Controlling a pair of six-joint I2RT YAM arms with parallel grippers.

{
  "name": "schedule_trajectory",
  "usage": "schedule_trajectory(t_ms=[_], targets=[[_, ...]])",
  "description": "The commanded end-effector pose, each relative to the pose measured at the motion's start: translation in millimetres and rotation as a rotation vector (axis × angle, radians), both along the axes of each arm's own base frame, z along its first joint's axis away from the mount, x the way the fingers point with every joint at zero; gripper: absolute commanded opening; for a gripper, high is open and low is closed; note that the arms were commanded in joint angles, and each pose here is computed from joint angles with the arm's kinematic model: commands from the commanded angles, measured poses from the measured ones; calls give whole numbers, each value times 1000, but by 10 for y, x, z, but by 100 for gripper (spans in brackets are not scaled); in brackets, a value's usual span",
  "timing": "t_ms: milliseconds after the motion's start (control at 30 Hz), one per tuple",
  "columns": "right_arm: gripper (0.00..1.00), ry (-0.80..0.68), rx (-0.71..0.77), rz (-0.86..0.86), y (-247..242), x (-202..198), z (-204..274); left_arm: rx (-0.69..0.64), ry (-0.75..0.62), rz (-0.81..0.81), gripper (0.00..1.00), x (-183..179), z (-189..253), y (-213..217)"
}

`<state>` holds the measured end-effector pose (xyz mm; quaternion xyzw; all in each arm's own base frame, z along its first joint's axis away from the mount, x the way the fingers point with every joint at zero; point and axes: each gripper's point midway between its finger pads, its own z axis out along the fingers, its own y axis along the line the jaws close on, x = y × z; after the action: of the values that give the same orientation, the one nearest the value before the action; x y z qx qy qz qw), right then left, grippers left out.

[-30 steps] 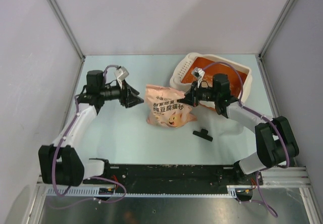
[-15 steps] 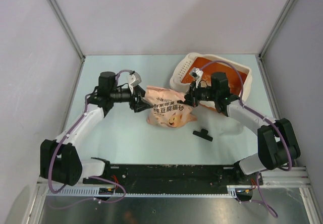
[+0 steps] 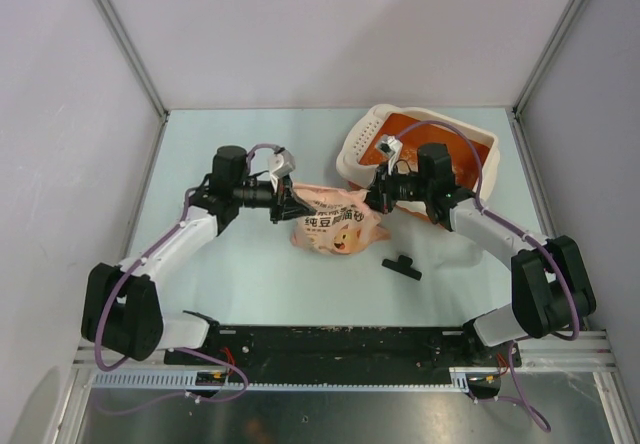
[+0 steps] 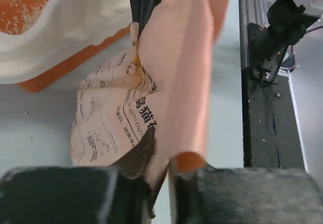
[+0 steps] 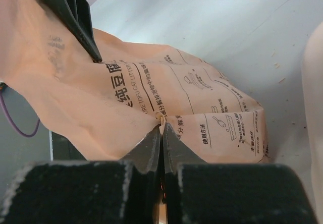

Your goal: Fill the litter box with clean litter

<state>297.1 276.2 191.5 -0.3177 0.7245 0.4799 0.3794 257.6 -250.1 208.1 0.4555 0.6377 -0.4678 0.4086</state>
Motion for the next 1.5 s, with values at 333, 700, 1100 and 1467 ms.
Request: schedule_trajectory(t_ms=[333, 700, 1100, 1467], targets=[[0, 43, 195, 198, 343, -416, 690, -171, 567, 264, 0, -117, 194, 645], [0, 444, 266, 174, 325, -378, 653, -214, 907, 175, 0, -144, 189, 656], [0, 902, 241, 113, 123, -387, 531, -251, 1428, 111, 0, -162, -43, 732], [32, 739, 254, 130, 193, -342, 578, -235, 1483, 163, 0, -36, -89, 724]])
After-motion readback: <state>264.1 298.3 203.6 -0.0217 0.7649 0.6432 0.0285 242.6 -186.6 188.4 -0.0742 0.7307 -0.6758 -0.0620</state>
